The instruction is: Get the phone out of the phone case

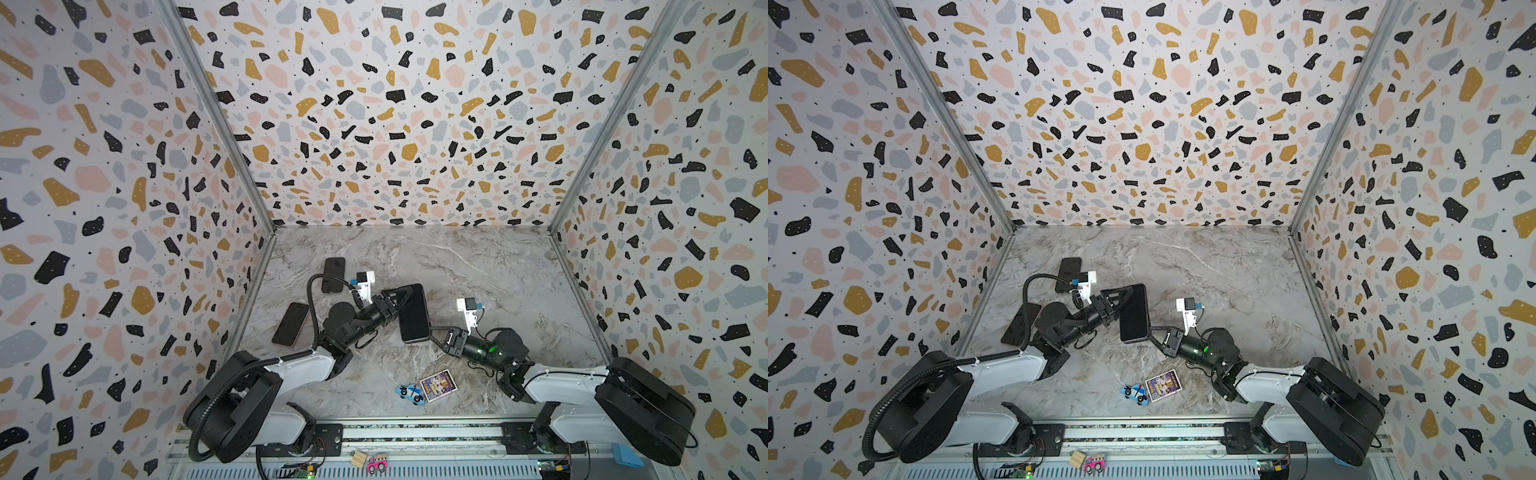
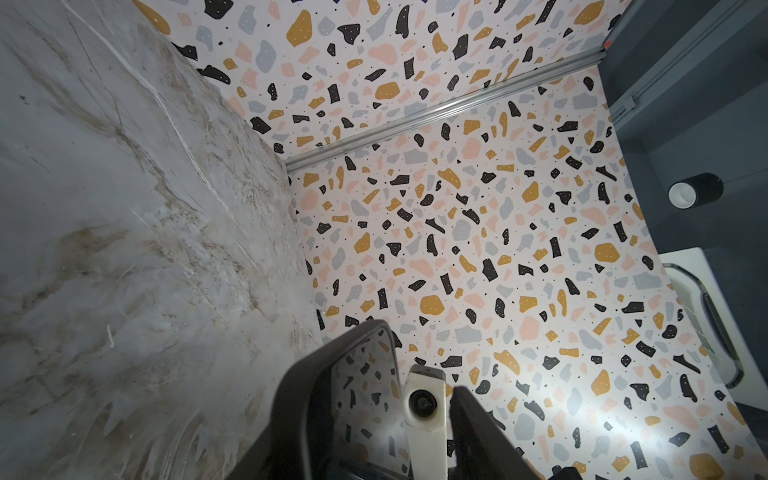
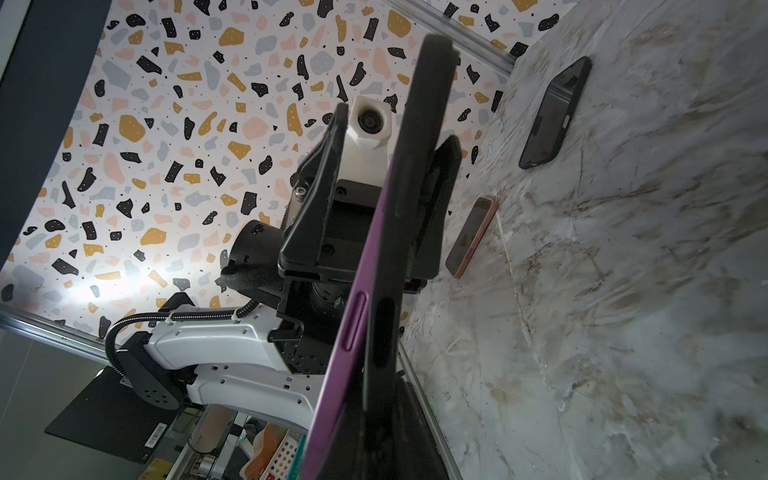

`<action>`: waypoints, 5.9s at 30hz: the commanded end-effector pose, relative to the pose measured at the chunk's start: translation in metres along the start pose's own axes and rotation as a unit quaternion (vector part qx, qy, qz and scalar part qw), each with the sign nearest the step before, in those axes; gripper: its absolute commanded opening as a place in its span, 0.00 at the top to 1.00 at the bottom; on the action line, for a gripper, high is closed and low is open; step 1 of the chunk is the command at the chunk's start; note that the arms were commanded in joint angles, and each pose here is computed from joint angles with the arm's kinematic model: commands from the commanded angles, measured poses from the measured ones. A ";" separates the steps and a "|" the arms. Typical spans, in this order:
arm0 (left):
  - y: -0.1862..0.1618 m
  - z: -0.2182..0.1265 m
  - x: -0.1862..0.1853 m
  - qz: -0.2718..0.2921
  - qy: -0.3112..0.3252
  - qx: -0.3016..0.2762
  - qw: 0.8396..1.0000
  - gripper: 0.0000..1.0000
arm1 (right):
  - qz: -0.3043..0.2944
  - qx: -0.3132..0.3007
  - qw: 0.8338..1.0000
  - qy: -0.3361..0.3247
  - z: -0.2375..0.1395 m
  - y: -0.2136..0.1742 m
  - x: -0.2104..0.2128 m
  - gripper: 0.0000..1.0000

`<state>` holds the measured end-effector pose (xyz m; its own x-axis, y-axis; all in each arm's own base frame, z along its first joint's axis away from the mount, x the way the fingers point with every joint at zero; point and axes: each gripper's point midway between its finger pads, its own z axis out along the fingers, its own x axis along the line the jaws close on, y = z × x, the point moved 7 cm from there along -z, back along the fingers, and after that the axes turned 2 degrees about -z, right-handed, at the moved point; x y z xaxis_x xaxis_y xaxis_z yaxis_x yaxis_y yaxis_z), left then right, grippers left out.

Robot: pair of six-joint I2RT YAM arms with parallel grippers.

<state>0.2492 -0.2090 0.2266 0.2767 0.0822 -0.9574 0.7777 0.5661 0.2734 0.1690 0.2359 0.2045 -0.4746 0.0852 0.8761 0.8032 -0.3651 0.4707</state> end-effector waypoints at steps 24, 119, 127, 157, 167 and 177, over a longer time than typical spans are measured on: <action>0.024 -0.027 -0.044 0.191 0.091 -0.080 0.974 0.12 | 0.002 -0.032 0.998 0.048 -0.006 0.009 0.013 1.00; -0.074 -0.037 -0.058 0.685 0.215 0.074 0.692 1.00 | 0.027 0.021 0.999 -0.005 0.010 -0.008 -0.008 1.00; -0.070 -0.051 -0.074 0.692 0.223 0.056 0.685 1.00 | 0.052 0.032 0.997 -0.056 0.015 -0.015 -0.031 1.00; -0.059 -0.083 -0.107 0.698 0.189 0.050 0.689 1.00 | 0.099 0.046 0.989 -0.103 0.015 -0.026 -0.077 1.00; -0.055 -0.087 -0.102 0.701 0.205 0.037 0.682 1.00 | 0.097 0.039 0.986 -0.127 0.012 -0.018 -0.079 1.00; -0.061 -0.069 -0.057 0.750 0.289 0.094 0.588 1.00 | 0.093 0.030 0.980 -0.172 -0.008 -0.010 -0.084 1.00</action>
<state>0.1416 -0.1880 0.2514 0.5831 0.6654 0.4660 0.0186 -0.5845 0.8112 0.1983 0.2322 0.1273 -0.1770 0.2944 0.9391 0.8948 -0.3492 0.2781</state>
